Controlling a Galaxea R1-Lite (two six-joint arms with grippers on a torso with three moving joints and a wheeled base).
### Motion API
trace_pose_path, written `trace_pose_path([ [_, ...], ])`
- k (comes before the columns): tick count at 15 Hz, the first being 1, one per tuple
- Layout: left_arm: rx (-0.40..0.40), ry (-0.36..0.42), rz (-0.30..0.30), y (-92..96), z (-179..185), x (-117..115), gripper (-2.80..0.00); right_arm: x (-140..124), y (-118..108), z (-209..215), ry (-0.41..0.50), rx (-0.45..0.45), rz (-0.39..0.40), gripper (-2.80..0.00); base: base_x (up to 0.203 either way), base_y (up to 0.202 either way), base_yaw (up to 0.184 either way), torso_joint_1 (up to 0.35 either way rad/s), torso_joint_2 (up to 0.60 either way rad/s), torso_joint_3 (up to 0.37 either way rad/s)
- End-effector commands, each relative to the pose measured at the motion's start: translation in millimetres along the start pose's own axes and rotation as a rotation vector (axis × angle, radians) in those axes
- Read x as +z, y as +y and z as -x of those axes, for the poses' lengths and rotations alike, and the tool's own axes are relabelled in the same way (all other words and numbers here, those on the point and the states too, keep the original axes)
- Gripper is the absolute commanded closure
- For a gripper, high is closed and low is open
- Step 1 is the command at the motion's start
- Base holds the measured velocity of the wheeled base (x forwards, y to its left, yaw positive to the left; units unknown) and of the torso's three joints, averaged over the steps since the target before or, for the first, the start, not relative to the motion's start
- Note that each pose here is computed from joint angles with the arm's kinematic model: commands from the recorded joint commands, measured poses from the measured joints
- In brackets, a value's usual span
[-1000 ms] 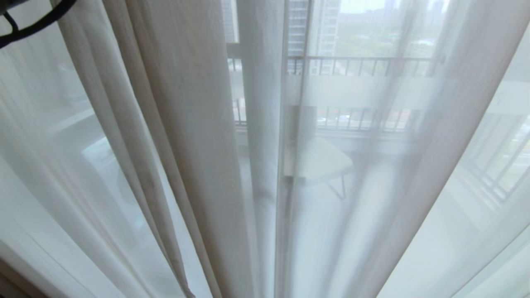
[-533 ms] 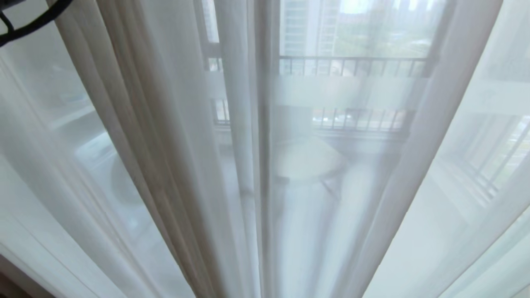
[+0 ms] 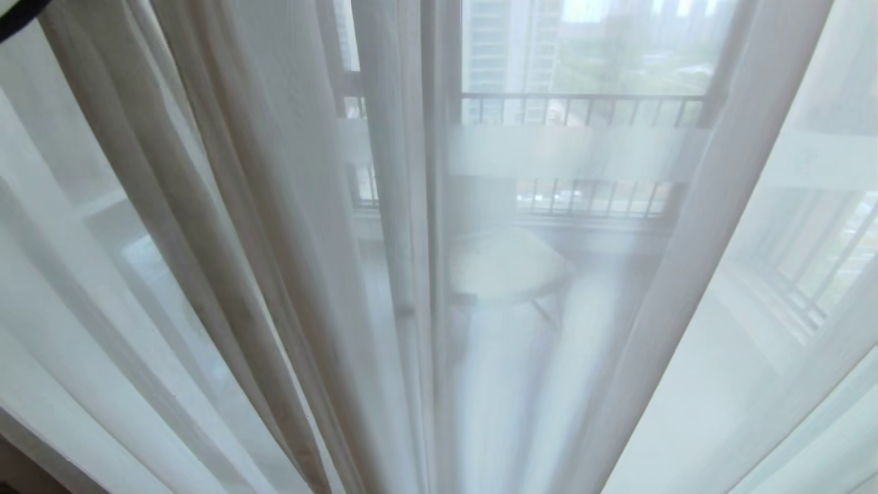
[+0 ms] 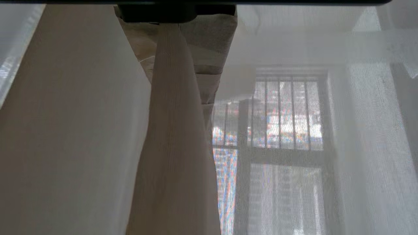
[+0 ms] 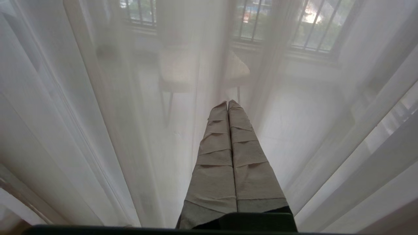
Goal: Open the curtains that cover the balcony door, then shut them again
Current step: Close the inner curtains on both sides
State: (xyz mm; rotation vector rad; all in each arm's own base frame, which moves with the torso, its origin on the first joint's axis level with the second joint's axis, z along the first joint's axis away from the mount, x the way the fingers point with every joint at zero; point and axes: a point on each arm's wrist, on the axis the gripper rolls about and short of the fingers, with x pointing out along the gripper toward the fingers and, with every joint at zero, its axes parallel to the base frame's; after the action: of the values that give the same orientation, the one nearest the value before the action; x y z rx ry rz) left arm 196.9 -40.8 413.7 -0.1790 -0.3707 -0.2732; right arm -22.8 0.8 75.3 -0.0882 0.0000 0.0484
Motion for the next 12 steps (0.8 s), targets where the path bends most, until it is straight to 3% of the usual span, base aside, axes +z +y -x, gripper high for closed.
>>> trace_pose_path([
  [1,-0.008,-0.059,-0.002,-3.9,24,19,0.0,0,0,0,-0.002,0.001,0.001,0.0,0.0,0.0,0.0,0.0,0.0,0.0],
  [6,-0.046,-0.088,0.007,-13.0,65,43,0.0,0,0,0,-0.001,0.001,0.001,0.0,0.0,0.0,0.0,0.0,0.0,0.0],
  [12,-0.188,-0.084,0.069,-30.3,91,56,0.0,0,0,0,-0.001,0.001,0.001,0.0,0.0,0.0,0.0,0.0,0.0,0.0],
])
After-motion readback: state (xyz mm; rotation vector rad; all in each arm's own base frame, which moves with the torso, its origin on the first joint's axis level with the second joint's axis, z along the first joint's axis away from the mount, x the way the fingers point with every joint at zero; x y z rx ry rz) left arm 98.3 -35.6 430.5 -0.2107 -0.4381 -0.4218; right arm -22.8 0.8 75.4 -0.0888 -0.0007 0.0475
